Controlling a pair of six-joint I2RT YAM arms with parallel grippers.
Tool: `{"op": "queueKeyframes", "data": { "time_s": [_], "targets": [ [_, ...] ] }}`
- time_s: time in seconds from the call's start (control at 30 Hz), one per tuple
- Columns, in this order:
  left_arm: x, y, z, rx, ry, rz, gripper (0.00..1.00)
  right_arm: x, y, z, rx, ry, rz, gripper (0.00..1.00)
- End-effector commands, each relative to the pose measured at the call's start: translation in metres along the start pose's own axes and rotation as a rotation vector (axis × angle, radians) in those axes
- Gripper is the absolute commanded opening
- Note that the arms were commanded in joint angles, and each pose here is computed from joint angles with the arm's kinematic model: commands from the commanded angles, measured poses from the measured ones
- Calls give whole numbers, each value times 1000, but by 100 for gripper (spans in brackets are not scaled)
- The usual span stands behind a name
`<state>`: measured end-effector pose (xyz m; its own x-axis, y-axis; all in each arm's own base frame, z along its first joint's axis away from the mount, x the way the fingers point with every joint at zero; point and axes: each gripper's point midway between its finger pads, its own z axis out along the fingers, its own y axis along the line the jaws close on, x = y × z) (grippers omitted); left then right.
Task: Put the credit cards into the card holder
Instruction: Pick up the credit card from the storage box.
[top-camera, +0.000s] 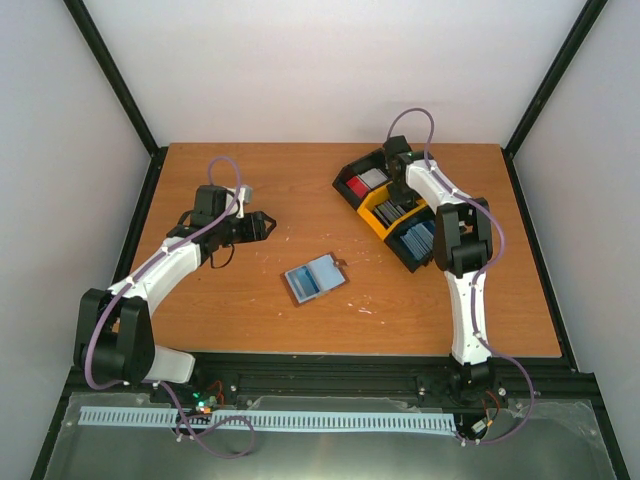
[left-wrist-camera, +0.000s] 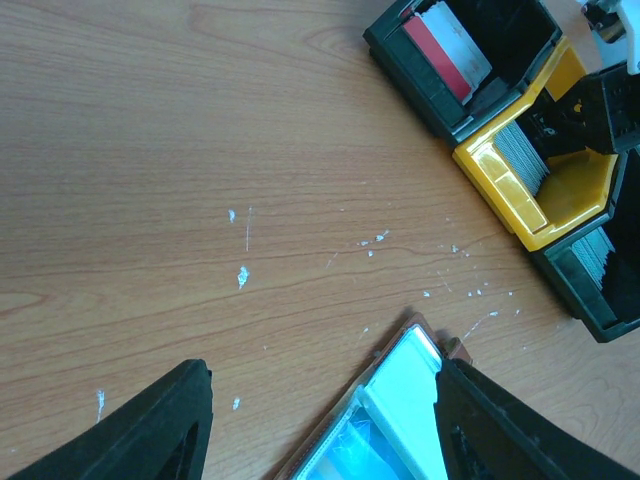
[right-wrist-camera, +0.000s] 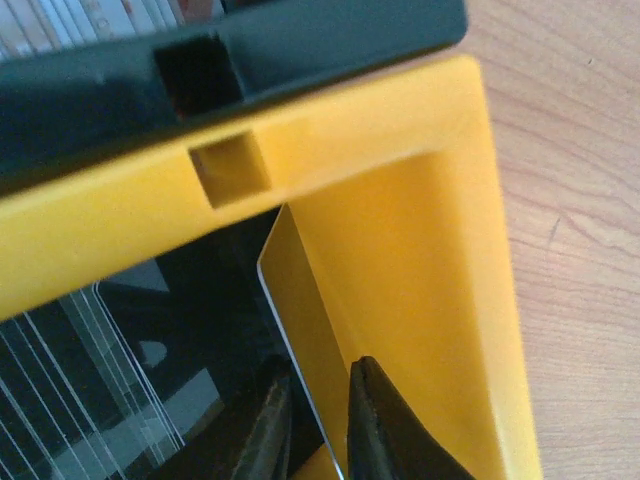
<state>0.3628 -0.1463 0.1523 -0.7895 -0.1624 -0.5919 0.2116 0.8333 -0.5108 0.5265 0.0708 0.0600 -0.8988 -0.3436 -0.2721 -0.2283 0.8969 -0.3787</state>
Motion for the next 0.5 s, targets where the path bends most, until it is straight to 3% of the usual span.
{"op": "queueKeyframes", "data": {
  "time_s": [0.0, 0.17, 0.3, 0.47],
  "targets": [
    [-18, -4, -7, 1, -57, 26, 62, 7, -4, 7, 23, 20, -21, 17],
    [-20, -4, -7, 1, -59, 28, 62, 11, -4, 12, 32, 32, -44, 16],
    [-24, -8, -10, 9, -71, 32, 63, 5, -2, 6, 5, 11, -51, 3],
    [-32, -20, -16, 53, -92, 55, 68, -16, -6, -46, -24, -99, -30, 3]
  ]
}}
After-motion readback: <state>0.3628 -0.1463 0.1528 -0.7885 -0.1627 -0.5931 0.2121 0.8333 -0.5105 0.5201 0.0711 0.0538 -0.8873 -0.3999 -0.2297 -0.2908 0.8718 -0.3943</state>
